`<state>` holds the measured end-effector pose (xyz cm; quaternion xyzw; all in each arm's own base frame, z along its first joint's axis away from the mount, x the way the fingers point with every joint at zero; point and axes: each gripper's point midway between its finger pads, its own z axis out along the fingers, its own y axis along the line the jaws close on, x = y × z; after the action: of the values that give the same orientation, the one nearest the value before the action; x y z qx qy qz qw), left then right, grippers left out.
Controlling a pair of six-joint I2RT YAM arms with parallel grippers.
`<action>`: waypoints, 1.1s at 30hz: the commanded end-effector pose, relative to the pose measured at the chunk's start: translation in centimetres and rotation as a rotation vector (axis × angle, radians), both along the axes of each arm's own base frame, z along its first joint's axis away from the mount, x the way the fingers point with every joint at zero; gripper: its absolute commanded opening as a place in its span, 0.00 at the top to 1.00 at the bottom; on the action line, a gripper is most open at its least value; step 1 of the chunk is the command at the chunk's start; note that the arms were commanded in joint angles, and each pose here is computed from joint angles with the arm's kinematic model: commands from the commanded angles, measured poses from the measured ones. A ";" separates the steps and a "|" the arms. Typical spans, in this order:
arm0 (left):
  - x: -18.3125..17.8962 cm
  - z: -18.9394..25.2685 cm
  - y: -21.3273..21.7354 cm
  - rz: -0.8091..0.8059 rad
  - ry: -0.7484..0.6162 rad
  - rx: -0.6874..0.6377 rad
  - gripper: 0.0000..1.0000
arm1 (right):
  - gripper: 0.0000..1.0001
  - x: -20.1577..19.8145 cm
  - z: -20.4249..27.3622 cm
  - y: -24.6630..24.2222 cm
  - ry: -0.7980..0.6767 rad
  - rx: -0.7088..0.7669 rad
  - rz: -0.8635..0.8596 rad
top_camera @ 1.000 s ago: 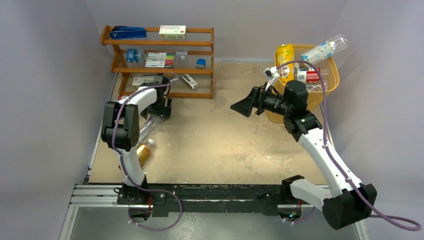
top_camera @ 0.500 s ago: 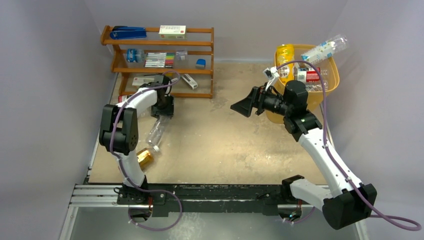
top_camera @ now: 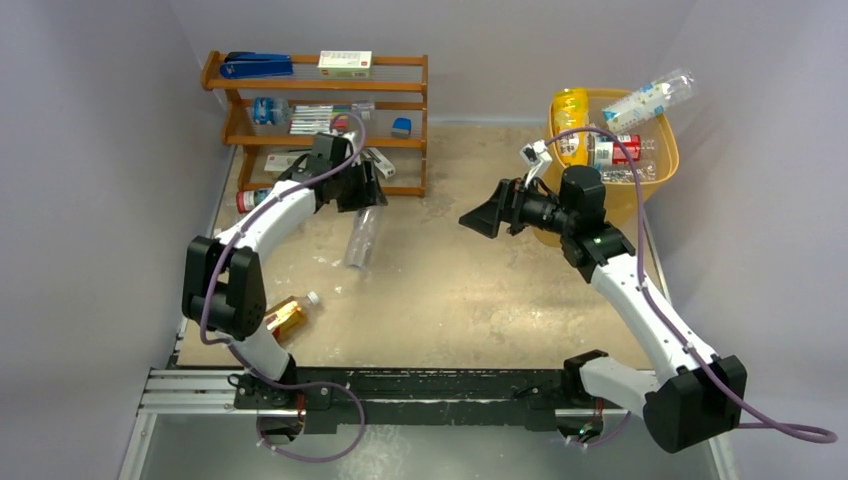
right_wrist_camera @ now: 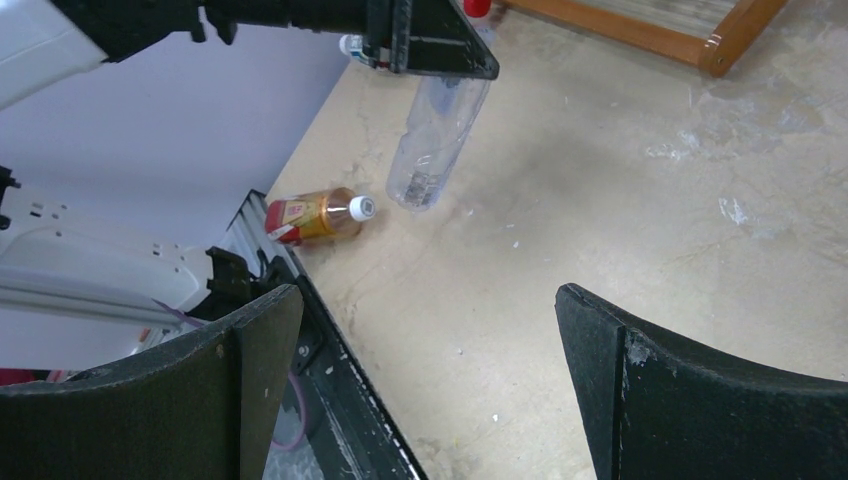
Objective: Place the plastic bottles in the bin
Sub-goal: Pick up the plastic bottle at the center of the board.
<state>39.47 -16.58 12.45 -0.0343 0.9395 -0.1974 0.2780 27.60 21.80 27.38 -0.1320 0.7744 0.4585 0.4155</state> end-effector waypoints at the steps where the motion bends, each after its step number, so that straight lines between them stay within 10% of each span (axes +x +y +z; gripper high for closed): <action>1: 0.5 6.8 -5.8 -0.060 -0.150 -0.299 0.51 | 0.00 0.4 0.5 0.3 -0.039 0.013 0.002; 19: -2.6 17.8 -17.1 -0.165 -0.261 -0.918 0.48 | 0.01 1.1 -2.8 3.0 -0.027 -0.108 -0.035; 33: -5.9 20.1 -20.7 -0.242 -0.236 -1.067 0.45 | 0.08 2.0 -4.4 2.3 -0.023 -0.145 -0.113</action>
<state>34.66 -36.44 30.47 -0.0591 0.6989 -0.6484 0.2959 28.97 24.29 22.59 -0.1238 0.8152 0.3857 0.4139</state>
